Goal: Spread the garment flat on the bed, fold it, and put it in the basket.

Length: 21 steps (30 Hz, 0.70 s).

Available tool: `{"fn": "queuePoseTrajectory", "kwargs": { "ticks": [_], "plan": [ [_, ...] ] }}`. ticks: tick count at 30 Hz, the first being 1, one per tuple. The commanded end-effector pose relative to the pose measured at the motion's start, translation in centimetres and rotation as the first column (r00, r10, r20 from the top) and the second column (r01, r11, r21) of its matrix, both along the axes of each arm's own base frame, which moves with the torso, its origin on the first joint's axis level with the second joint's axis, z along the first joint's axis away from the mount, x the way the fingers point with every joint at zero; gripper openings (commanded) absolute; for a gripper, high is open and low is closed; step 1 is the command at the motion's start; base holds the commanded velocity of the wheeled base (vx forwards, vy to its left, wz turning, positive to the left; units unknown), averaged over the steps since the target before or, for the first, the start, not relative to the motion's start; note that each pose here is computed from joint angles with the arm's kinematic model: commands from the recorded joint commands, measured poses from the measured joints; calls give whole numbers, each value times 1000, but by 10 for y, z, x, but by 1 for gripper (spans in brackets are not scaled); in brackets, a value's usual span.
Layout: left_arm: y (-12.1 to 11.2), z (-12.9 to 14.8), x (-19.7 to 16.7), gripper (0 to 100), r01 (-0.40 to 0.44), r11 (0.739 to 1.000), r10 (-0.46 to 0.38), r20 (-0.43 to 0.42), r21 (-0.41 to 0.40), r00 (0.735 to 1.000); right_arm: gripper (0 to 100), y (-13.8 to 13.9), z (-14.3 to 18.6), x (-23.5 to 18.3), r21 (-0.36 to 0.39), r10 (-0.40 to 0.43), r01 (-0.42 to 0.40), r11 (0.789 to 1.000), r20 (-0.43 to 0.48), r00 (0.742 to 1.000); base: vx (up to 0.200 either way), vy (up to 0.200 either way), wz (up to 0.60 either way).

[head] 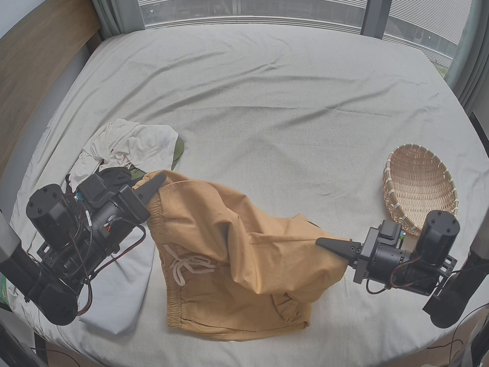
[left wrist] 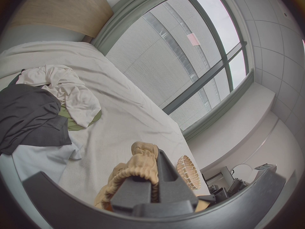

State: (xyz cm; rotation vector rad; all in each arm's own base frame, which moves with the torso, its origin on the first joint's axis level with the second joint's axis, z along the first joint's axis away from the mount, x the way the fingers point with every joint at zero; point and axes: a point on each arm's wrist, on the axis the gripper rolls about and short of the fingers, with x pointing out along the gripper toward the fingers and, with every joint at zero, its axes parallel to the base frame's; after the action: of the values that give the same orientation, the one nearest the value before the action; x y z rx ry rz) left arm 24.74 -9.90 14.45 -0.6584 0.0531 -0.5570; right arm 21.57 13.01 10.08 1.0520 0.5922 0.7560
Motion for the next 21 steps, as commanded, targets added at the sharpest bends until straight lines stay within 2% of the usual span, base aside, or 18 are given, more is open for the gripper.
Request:
{"fn": "queuePoseTrajectory", "kwargs": {
  "ticks": [1, 8, 14, 21],
  "plan": [
    [0, 15, -7, 0, 57, 998, -56, 57, -12, 997, 0, -21, 35, -27, 32, -27, 22, 999, 160, 987, 0, 0, 0],
    [1, 22, -12, 0, 115, 993, -114, 92, -5, 989, 0, -41, 48, -45, 31, -77, 72, 997, 249, 965, 0, 0, 0],
    [0, 22, -13, 0, 119, 993, -119, 92, -4, 989, 0, -54, 55, -48, 47, -135, 127, 991, 280, 950, 0, 0, 0],
    [0, 23, -14, 0, 139, 990, -138, 93, -1, 986, 0, -60, 60, -48, 55, -167, 157, 986, 315, 934, 0, 0, 0]
  ]
}}
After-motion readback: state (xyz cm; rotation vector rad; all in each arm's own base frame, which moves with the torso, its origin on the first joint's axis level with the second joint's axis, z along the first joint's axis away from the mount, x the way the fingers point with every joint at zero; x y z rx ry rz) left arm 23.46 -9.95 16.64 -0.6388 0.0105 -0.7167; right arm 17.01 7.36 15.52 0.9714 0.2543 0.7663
